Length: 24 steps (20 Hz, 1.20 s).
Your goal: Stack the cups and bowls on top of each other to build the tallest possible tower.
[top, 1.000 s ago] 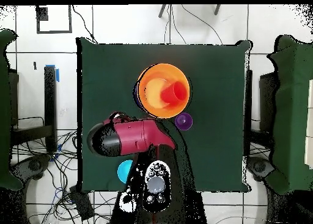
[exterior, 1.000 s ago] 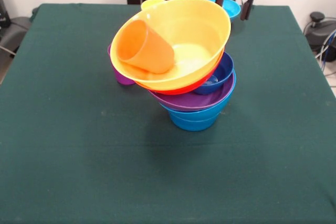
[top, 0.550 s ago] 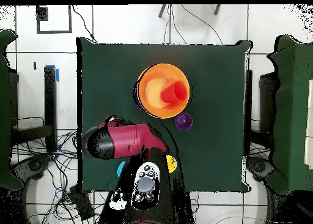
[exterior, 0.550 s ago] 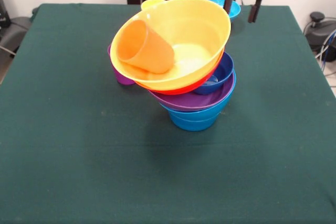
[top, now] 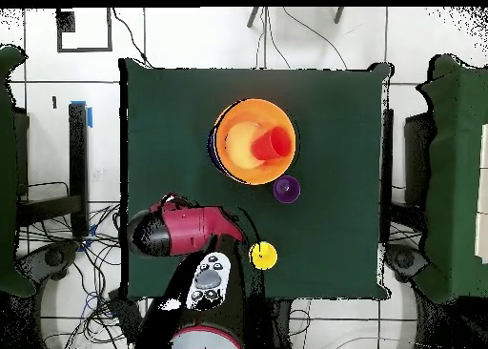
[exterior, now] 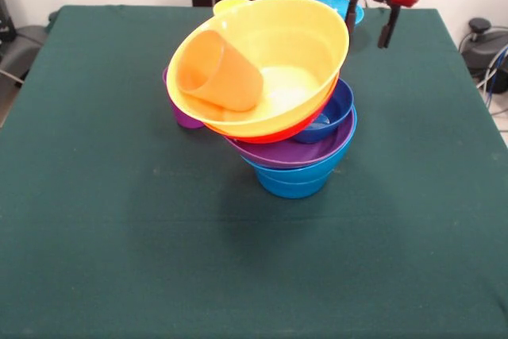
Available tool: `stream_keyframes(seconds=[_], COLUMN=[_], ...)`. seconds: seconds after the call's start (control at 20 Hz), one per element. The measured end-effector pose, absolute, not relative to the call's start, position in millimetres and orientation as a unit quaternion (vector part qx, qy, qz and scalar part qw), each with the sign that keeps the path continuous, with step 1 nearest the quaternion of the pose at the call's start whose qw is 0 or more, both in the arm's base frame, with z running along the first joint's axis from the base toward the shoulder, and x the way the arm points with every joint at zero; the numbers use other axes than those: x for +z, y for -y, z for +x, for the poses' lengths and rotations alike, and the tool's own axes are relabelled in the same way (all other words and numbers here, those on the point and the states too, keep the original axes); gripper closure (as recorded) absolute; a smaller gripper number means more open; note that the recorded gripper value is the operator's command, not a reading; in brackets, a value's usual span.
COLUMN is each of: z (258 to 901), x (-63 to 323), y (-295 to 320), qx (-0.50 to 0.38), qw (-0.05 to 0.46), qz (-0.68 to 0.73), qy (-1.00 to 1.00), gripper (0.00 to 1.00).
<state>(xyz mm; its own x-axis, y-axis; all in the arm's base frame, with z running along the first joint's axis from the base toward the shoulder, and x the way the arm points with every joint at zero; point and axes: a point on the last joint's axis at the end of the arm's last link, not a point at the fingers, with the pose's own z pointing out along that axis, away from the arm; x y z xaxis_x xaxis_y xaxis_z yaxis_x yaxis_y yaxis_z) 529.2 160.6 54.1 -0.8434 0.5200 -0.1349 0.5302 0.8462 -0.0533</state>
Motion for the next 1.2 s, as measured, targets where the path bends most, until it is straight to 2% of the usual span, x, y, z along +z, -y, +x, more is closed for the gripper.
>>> stream_keyframes(seconds=[0.25,0.5,1.2], z=[507.3,492.8,488.0], x=[39.6,42.3,89.4], y=[-161.8,-156.3,-158.0], qx=[-0.057,-0.065,-0.059], qw=[0.037,0.028,0.04], qz=[0.276,0.284,0.315], qy=[-0.959,-0.956,-0.946], gripper=[0.0,0.0,0.0])
